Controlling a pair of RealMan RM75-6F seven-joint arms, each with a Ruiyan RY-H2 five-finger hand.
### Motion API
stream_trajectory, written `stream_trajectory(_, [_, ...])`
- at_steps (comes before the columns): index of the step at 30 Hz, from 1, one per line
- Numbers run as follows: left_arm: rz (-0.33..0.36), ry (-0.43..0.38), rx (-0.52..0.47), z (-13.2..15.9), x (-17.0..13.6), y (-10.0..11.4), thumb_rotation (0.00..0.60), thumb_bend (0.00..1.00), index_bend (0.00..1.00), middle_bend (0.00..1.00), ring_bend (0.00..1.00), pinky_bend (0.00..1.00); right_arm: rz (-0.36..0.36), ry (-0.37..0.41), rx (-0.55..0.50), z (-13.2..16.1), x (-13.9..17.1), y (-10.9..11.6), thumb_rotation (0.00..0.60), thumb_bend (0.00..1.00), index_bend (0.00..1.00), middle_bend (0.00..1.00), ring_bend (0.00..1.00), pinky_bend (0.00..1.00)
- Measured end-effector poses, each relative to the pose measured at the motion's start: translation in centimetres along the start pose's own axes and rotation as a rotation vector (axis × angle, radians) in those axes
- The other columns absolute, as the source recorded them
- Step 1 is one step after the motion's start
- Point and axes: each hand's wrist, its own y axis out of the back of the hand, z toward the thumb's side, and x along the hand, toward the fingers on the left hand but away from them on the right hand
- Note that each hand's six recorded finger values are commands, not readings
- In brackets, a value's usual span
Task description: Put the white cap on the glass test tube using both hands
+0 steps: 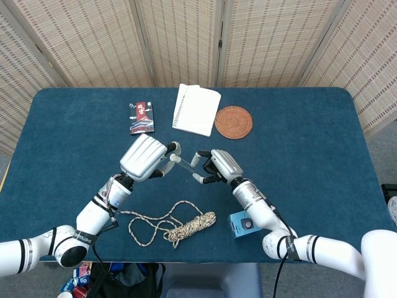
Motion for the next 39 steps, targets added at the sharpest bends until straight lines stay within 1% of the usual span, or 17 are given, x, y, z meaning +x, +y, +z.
stream_trajectory(16, [-0.006,0.006,0.005,-0.3,0.1,-0.3,0.600,0.45,0.59,0.96,0.91,0.89,-0.002,0.007,0.000,0.1,0.0,0.0,0.600,0.67,0.90,1.00,1.00,1.00])
stream_trajectory(33, [-0.032,0.005,-0.028,0.1,0.1,-1.0,0.600,0.45,0.59,0.96,0.91,0.89,-0.008,0.021,-0.011,0.7,-0.2,-0.2,0.600,0.67,0.92,1.00,1.00,1.00])
stream_trajectory(36, [-0.033,0.009,-0.029,0.0,0.2,-1.0,0.600,0.44,0.56,0.96,0.91,0.89,-0.008,0.019,-0.006,0.6,-0.2,-0.2,0.600,0.67,0.92,1.00,1.00,1.00])
stream_trajectory(39, [-0.042,0.015,-0.034,-0.1,0.2,-1.1,0.600,0.44,0.44,0.96,0.91,0.89,-0.007,0.016,-0.001,0.5,-0.2,-0.2,0.600,0.67,0.93,1.00,1.00,1.00])
